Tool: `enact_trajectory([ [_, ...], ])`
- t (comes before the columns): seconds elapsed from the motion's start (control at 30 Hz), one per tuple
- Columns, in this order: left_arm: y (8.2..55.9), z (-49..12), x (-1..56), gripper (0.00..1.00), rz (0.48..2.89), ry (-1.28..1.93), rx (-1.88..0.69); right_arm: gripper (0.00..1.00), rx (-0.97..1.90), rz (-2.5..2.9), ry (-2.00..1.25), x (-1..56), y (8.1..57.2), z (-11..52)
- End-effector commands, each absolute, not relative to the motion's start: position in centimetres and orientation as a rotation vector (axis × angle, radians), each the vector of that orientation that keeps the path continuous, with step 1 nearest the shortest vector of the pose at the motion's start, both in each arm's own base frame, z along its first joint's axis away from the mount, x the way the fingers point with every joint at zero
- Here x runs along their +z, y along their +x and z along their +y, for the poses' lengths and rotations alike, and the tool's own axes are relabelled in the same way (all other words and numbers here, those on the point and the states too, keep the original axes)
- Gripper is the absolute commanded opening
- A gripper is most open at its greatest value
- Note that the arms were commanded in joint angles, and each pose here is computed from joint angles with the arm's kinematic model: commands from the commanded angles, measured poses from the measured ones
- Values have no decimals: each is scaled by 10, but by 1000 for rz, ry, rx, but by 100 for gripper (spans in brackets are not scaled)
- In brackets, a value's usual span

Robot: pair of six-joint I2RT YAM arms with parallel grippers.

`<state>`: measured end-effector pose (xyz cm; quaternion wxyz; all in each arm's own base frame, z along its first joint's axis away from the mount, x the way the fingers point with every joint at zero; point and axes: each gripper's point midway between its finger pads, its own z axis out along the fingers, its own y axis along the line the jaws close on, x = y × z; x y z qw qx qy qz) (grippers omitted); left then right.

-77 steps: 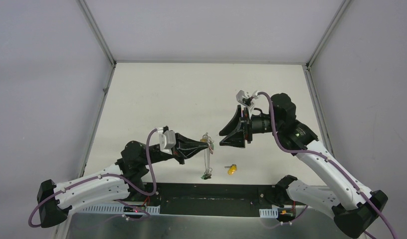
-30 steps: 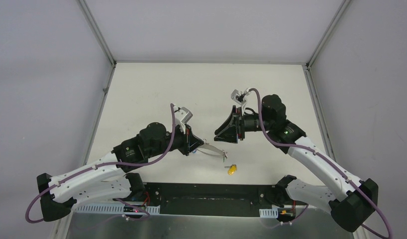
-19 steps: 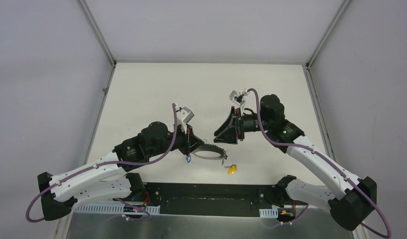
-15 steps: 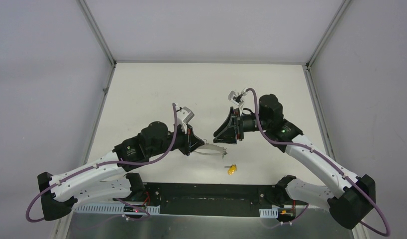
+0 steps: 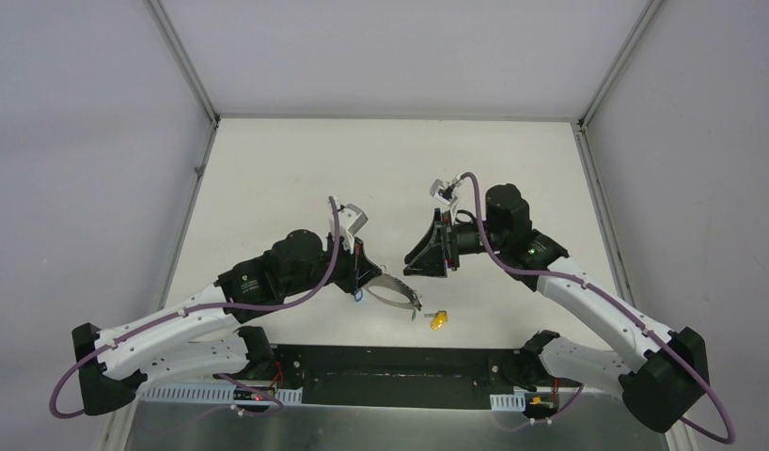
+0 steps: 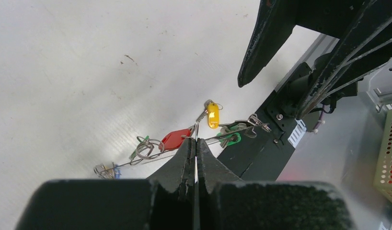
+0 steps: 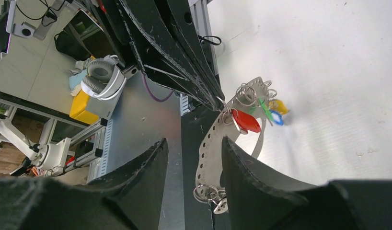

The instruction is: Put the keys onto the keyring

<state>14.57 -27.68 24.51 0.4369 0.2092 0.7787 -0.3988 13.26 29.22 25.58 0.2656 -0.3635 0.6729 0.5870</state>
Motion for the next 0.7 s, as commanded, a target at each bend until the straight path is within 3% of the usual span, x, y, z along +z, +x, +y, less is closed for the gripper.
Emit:
enact_trajectory([
  [0.0,150,-280,253,0,1903,515,-988,48,1575,1762,-978,265,133,291],
  [0.4,132,-292,275,0,1744,709,-1081,43,1614,1711,-1008,273,134,296],
  [0.67,118,-292,300,0,1410,746,-1187,43,1661,1665,-1026,280,126,295],
])
